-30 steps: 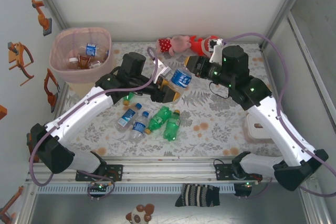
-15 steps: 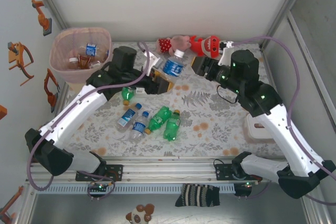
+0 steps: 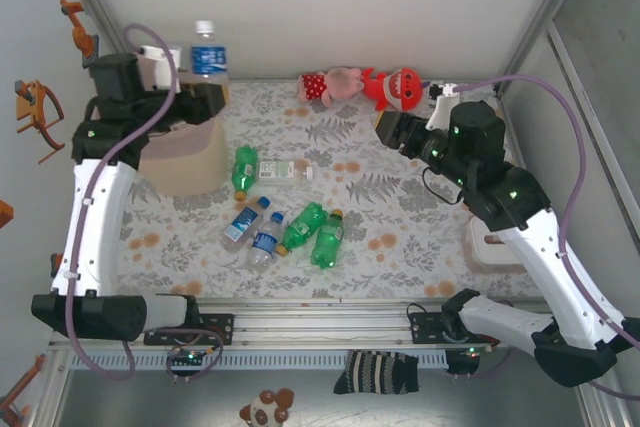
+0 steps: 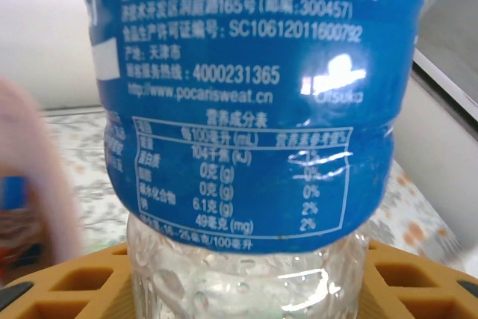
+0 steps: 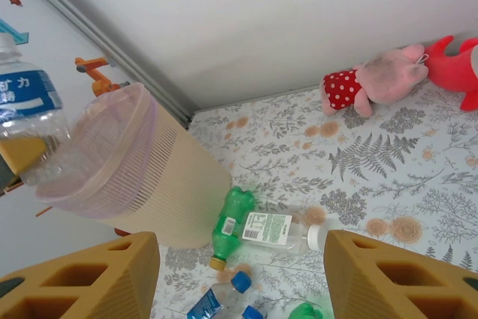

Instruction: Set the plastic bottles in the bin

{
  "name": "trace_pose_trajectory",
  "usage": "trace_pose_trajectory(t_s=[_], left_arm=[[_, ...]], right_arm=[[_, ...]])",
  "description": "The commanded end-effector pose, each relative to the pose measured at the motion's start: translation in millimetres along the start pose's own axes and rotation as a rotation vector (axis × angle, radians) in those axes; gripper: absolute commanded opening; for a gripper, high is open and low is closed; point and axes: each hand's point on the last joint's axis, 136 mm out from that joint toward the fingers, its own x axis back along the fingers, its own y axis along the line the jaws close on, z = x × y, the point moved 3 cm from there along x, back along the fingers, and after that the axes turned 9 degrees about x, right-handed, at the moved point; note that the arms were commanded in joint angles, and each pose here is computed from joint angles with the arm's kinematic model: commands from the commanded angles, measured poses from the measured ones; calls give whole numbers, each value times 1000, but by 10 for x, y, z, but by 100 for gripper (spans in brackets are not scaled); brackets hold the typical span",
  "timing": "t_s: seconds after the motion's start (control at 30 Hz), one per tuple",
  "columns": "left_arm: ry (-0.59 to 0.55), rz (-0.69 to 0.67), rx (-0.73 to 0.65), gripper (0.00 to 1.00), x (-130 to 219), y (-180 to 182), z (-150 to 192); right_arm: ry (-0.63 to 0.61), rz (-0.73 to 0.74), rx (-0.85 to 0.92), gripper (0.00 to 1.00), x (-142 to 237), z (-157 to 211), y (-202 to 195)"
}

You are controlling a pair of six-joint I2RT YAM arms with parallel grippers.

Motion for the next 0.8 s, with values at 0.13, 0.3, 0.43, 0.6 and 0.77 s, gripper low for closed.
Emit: trace_pose_trajectory(t_s=[0.13, 0.3, 0.43, 0.6, 0.77], left_arm=[[49, -104, 125, 51, 40, 529, -156], [166, -148, 186, 53, -112, 840, 4], [244, -195, 231, 53, -197, 1048, 193], [340, -221, 282, 56, -283, 1252, 465], [394, -241, 301, 63, -310, 1323, 609]], right_arm=[[-14, 11, 21, 59, 49, -49, 7], [-8, 21, 27, 59, 45, -33, -11], [-6, 24, 31, 59, 45, -30, -15], [-2, 26, 31, 59, 45, -15, -22], [1, 26, 29, 59, 47, -1, -28]])
